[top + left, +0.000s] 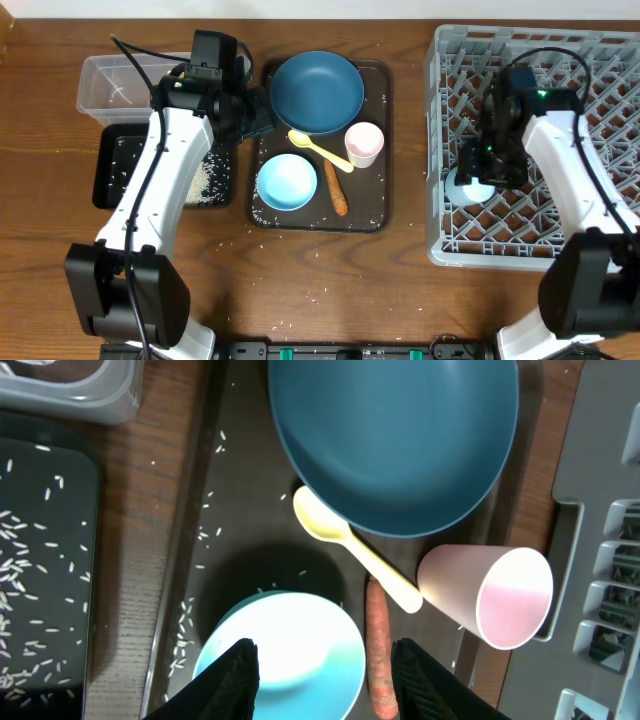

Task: Sort waste into correct bins and load items into the dishwasher rack
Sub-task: 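Grasp the pink cup with the left gripper and lift it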

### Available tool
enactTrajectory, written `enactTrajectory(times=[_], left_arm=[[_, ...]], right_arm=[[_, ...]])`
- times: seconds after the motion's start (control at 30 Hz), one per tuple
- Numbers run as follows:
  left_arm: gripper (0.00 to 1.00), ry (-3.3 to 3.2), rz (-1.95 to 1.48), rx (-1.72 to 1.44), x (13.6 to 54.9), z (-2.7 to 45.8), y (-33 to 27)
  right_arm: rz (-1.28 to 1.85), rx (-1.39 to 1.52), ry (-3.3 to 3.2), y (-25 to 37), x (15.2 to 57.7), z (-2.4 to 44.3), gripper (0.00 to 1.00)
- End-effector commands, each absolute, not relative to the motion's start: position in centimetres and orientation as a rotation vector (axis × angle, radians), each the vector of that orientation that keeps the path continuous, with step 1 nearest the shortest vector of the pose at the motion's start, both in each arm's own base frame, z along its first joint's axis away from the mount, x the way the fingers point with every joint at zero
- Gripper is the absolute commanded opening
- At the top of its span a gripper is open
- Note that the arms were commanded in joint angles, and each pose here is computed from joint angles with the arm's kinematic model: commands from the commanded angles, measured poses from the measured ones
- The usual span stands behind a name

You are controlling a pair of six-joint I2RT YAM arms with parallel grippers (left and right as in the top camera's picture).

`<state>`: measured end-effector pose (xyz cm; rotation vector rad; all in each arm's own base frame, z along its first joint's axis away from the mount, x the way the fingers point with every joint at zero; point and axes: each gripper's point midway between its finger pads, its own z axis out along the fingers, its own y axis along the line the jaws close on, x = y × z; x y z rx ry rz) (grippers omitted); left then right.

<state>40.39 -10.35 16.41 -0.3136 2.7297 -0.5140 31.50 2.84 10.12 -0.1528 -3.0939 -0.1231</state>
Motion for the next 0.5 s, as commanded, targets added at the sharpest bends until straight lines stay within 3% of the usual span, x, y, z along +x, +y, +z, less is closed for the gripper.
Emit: enactTrajectory(times=[0.0,0.17,0.3,0.47], left_arm=[[0.46,2.764,-0.490,-0.282,39.7,15.3,-10.5],[0.46,2.759,-0.491,-0.159,39.6,15.3,-12.1],[0.46,2.720,-0.514,-0.043,39.8,15.8,-14.8],[0.54,2.659,-0.494,0.082,40.5,15.8,-18.4]], right_arm=[[-0.162,-0.087,-3.027,4.2,30.8,8.7,0.77],[-0.168,-0.099,-3.059,3.9,31.5,9.5,0.97],[-0.179,-0.098,-3.117,3.9,32.4,12.5,0.98],[-0.191,-0.062,-3.245,3.8,33.8,17.9,0.98]])
